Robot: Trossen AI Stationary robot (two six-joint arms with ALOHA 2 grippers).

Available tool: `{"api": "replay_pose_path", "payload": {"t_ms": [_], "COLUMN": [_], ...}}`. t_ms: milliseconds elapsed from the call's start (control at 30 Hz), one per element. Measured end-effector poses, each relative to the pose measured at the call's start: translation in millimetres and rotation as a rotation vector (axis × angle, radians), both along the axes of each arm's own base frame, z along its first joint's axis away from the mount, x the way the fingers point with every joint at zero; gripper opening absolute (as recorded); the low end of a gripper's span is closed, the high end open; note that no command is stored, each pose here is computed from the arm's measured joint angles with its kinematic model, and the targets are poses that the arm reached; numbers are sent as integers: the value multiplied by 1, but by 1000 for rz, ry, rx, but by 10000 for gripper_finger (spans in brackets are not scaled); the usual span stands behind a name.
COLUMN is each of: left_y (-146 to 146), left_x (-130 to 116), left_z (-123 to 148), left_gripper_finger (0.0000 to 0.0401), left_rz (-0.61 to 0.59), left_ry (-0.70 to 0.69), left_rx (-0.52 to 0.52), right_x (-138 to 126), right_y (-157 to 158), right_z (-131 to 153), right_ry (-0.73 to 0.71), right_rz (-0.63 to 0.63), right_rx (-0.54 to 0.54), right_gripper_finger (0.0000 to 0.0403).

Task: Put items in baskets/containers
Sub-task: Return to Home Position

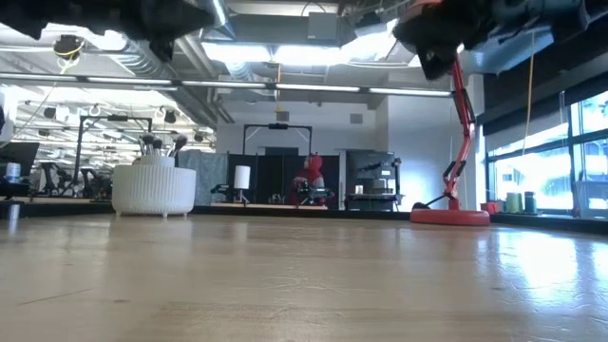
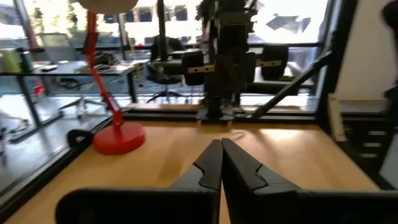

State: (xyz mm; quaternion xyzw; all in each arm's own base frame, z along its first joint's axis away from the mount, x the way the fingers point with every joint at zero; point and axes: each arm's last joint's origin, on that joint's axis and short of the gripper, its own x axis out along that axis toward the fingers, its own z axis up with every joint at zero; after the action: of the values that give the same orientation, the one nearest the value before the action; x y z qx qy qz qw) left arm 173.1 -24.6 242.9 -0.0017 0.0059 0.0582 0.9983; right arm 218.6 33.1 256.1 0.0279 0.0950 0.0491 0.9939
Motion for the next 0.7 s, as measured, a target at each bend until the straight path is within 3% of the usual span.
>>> {"api": "replay_pose_path", "payload": {"t_ms": [167,400,700], "left_y": [-4,-5,1], "left_x": [-13,-44,-66], "left_z": [12,23,-7], "left_gripper_finger": [6,3,2], "left_rz": [-52,-102,-93], "left_ry": [-67,-110,-145], "left_rx": [16,68,68], "right_x": [-11,-52,-91], "right_y": [11,8,1], "right_z": [13,7,-14], "right_ry": [-71,-158,-295], "right_rz": [69,105,165], "right_rx": [-50,-50,-45], "right_gripper_finger": [6,6,6]}}
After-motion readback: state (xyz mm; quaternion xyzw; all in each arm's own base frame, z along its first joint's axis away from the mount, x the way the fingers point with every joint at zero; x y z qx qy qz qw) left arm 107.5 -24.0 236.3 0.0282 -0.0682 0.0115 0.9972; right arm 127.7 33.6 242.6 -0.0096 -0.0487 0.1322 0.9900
